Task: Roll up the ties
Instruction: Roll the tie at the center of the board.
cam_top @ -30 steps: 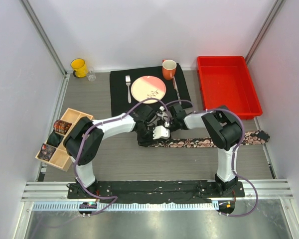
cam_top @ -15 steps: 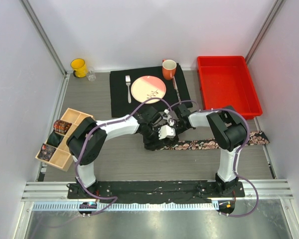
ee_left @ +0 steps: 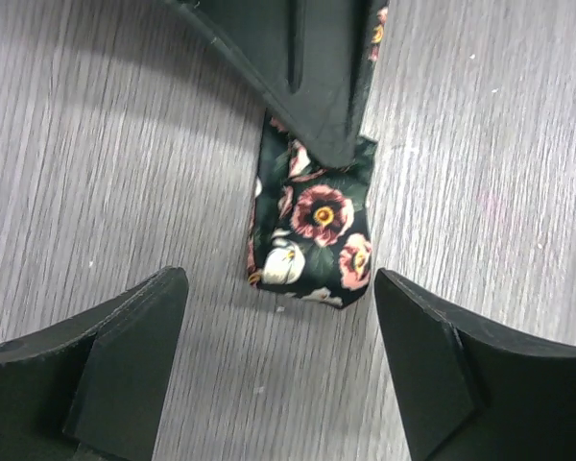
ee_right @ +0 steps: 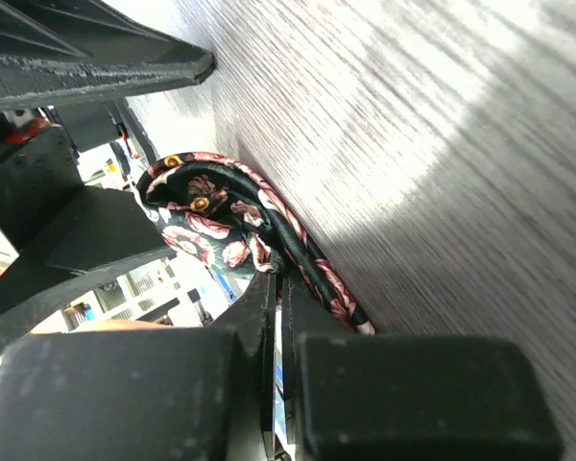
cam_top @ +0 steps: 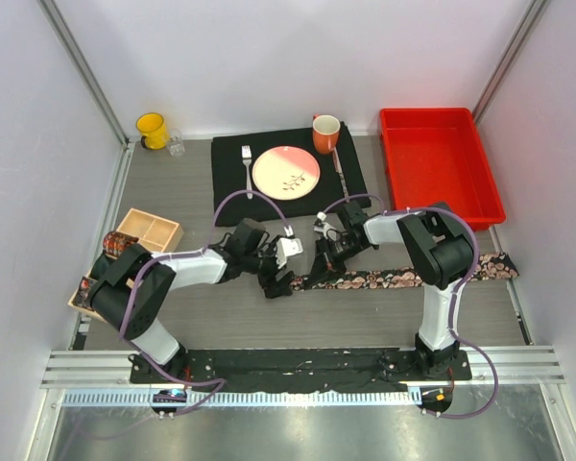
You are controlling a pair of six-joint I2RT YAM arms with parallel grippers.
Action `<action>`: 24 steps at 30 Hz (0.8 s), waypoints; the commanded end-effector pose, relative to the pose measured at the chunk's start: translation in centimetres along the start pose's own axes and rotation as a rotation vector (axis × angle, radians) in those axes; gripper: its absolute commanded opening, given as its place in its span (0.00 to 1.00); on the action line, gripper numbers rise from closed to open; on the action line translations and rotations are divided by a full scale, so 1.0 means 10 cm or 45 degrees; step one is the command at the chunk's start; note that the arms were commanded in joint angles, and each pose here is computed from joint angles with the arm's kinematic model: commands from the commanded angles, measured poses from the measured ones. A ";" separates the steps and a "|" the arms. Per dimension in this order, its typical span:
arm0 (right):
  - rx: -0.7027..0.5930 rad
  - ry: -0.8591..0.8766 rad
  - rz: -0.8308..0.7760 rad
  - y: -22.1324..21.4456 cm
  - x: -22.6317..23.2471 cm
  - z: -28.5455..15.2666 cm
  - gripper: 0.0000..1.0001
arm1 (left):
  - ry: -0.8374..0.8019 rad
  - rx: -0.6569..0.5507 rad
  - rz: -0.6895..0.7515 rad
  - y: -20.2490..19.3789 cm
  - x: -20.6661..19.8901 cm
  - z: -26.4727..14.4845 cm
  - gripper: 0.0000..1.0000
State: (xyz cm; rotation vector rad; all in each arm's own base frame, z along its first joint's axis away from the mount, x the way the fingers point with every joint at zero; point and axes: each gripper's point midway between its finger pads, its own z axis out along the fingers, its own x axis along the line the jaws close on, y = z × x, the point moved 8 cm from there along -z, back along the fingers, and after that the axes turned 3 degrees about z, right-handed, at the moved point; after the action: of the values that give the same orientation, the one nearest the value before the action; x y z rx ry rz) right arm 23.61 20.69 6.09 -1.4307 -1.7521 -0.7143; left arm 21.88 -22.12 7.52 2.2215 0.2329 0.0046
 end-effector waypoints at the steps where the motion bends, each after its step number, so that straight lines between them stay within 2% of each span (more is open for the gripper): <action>1: -0.004 -0.041 -0.026 0.03 -0.05 0.01 0.01 | -0.018 -0.206 0.118 0.11 -0.02 0.06 0.85; 6: -0.028 0.017 -0.051 0.05 0.12 -0.05 0.01 | -0.012 -0.188 0.158 0.07 0.03 0.15 0.90; 10: -0.047 0.033 -0.060 0.10 0.21 -0.07 0.01 | -0.053 -0.178 0.202 0.09 0.02 0.21 0.88; 19: -0.067 0.064 -0.080 0.17 0.33 -0.11 0.01 | -0.062 -0.113 0.184 -0.02 -0.06 0.32 0.74; 24: -0.052 0.058 -0.075 0.18 0.29 -0.10 0.01 | -0.051 -0.074 0.143 -0.09 -0.07 0.32 0.55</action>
State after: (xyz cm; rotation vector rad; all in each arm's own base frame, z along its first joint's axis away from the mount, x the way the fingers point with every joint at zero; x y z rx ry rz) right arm 24.55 21.32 7.06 -1.4397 -1.7354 -0.7377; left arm 22.39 -24.43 6.27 2.1257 0.0521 0.1011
